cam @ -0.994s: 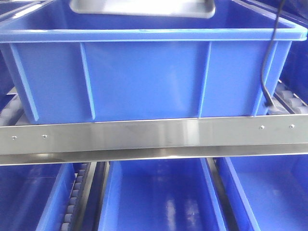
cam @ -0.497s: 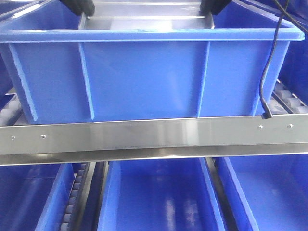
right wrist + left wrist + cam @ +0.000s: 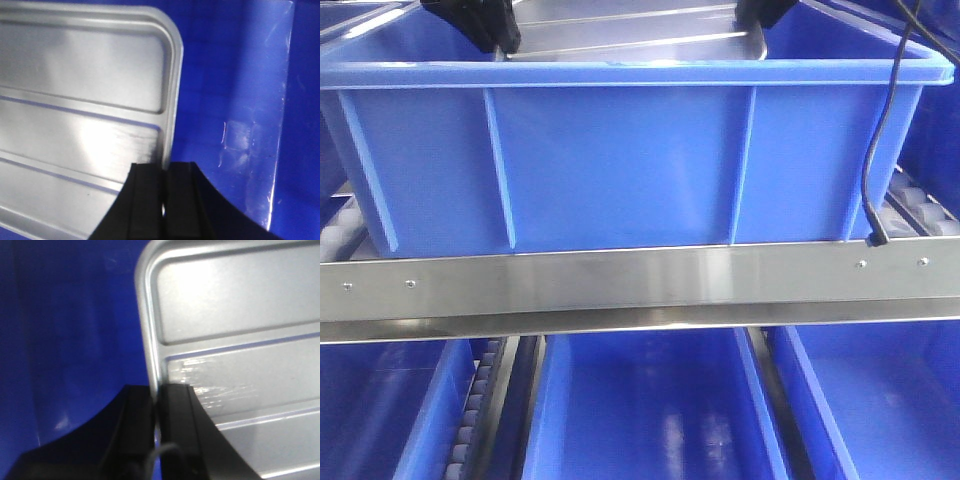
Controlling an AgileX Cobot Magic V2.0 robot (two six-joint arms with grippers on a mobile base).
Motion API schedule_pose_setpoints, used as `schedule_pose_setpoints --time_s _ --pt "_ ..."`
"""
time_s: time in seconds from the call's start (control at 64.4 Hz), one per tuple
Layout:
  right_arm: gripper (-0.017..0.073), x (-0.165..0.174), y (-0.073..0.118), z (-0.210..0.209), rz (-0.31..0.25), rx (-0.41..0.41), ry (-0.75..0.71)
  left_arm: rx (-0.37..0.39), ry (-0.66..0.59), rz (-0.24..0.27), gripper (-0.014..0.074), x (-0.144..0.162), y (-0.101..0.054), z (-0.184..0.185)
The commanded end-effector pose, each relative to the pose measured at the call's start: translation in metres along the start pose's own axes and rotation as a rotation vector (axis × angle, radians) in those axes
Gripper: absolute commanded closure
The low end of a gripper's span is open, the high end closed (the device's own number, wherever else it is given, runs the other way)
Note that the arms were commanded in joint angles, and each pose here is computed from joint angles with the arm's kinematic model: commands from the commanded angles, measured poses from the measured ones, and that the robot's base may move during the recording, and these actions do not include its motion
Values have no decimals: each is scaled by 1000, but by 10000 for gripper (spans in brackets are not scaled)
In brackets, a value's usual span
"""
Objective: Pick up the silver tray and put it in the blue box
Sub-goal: 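Raise the tray over the blue bin and lower it inside with both grippers, then open both grippers to release the tray into the blue bin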
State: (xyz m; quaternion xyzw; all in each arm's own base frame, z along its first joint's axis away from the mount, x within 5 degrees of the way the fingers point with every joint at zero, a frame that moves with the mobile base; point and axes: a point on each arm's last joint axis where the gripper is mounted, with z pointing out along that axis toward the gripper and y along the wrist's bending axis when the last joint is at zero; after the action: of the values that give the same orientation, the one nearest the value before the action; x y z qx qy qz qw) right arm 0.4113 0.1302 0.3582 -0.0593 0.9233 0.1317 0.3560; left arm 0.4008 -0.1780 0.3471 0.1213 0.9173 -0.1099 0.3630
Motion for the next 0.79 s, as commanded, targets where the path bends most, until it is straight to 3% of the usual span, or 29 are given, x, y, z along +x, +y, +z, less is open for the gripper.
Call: schedule_pose_setpoints --time_s 0.0,0.451,0.777 --pt "501 -22 39 -41 91 -234 -201 209 -186 -92 608 -23 -35 -40" --pt "492 -22 39 -41 89 -234 -191 192 -187 -76 608 -23 -34 -39" --pt "300 -24 35 -42 96 -226 -205 171 -178 -84 607 -23 -25 -39"
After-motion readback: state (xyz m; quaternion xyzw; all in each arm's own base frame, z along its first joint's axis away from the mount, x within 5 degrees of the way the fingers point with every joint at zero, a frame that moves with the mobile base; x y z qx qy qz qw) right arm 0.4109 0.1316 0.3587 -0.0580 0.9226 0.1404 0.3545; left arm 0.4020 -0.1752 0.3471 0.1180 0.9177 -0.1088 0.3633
